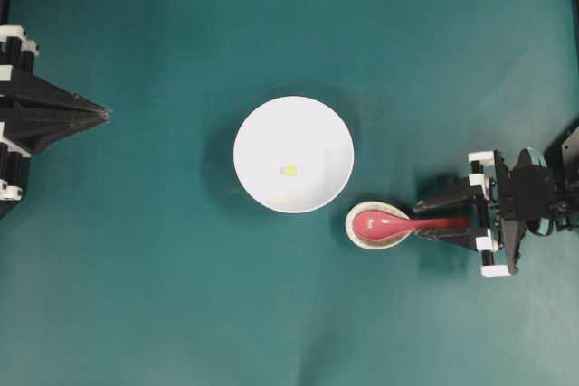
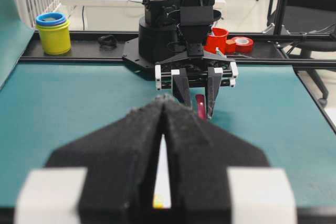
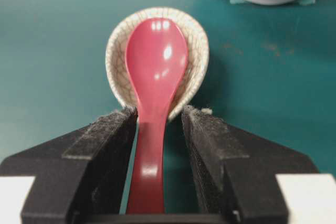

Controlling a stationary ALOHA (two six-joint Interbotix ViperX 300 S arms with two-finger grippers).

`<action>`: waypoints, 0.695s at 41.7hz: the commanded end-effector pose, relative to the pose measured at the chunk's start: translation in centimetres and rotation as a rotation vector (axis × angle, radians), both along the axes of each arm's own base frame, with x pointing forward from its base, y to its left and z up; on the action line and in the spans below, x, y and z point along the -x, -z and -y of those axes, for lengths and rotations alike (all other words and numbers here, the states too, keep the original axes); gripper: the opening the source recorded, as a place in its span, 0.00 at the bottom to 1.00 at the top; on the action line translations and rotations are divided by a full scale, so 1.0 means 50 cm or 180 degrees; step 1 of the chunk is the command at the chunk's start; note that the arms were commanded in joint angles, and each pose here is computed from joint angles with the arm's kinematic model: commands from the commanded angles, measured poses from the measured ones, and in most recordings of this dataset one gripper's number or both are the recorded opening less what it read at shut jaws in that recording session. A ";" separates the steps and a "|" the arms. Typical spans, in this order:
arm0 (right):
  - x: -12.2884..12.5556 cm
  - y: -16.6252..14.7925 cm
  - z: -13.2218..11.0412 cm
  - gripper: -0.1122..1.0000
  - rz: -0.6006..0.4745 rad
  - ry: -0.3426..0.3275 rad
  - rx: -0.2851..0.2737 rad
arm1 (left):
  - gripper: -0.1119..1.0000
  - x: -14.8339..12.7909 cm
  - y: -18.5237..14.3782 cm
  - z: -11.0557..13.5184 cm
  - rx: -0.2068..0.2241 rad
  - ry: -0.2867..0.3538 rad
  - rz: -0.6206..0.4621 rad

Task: Scoop the yellow hexagonal prism block from the bowl with a spoon using the right arm.
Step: 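Close the right gripper on the pink spoon handle, then lift the pink spoon off the speckled dish with the right gripper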

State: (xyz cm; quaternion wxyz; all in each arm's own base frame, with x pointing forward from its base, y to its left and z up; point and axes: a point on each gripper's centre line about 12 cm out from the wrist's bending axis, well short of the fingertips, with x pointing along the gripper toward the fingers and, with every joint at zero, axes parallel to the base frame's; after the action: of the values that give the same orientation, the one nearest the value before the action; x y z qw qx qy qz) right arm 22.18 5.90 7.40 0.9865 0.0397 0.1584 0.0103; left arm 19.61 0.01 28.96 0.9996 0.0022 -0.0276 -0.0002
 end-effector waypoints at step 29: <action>-0.001 -0.001 -0.007 0.53 -0.0026 -0.0029 -0.0038 | 0.10 -0.005 -0.006 -0.001 -0.0005 -0.0004 -0.0015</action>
State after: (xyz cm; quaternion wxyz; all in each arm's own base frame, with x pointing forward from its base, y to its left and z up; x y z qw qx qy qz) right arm 22.04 6.07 7.12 0.9844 0.0410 0.1707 0.0133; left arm 19.62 0.01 28.78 0.9998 0.0022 -0.0199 -0.0001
